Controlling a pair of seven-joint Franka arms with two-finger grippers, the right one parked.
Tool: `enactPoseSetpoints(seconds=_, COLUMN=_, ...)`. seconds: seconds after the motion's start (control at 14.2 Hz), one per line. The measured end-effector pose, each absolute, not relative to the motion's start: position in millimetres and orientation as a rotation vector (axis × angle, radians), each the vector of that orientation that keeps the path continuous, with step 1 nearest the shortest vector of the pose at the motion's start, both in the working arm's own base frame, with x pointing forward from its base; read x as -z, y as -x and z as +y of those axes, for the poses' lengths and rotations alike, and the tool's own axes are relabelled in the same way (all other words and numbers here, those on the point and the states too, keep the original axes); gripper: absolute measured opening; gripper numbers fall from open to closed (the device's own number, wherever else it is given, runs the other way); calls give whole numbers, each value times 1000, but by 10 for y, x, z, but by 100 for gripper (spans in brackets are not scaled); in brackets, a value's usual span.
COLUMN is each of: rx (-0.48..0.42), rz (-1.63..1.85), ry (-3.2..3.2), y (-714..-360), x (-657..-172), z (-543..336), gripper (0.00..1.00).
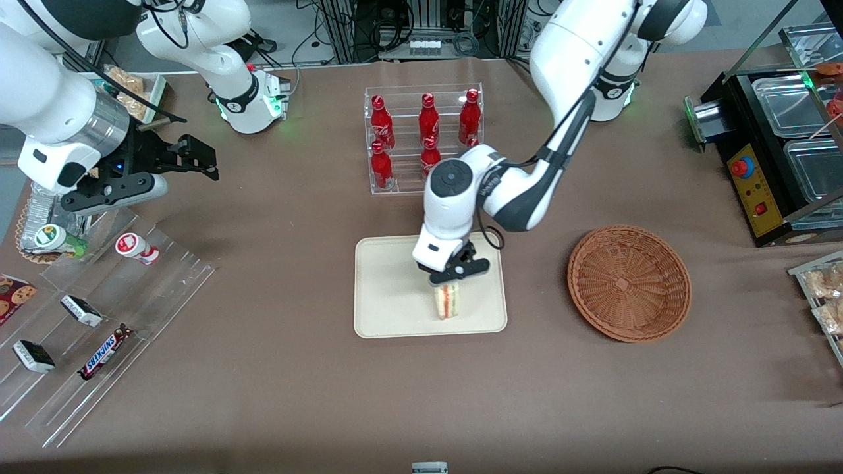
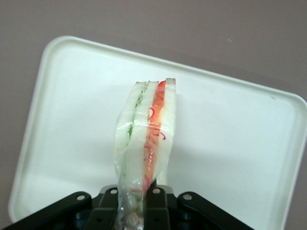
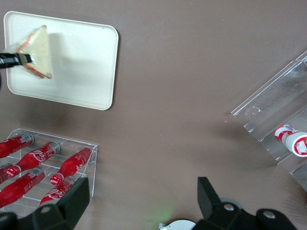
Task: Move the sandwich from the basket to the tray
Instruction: 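Lower the sandwich onto the tray and open the left gripper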
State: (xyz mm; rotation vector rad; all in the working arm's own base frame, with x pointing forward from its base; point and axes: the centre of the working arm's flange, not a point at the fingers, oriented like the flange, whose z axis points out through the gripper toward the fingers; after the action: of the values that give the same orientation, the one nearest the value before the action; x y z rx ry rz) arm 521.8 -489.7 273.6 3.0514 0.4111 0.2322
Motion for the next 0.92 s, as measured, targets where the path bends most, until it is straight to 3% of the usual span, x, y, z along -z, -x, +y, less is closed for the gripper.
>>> enactPoseSetpoints(seconds=0.21, rx=-280, rz=399, ry=-3070, y=-5083, x=-2482, z=-5044, gripper=14)
enactPoseSetpoints(seconds=0.42, rx=-277, rz=388, ry=-3076, y=-5051, x=-2337, z=-5073, gripper=23)
enactPoseSetpoints(seconds=0.64, rx=-324, rz=356, ry=-3078, y=-5203, x=-2676, z=-5032, gripper=53)
enactPoseSetpoints(seconds=0.78, rx=-322, rz=277, ry=-3131, y=-5363, x=-3257, z=-4855, gripper=73)
enactPoseSetpoints(seconds=0.92, rx=-245, rz=317, ry=-3102, y=-5492, x=-4040, z=-4593, gripper=93)
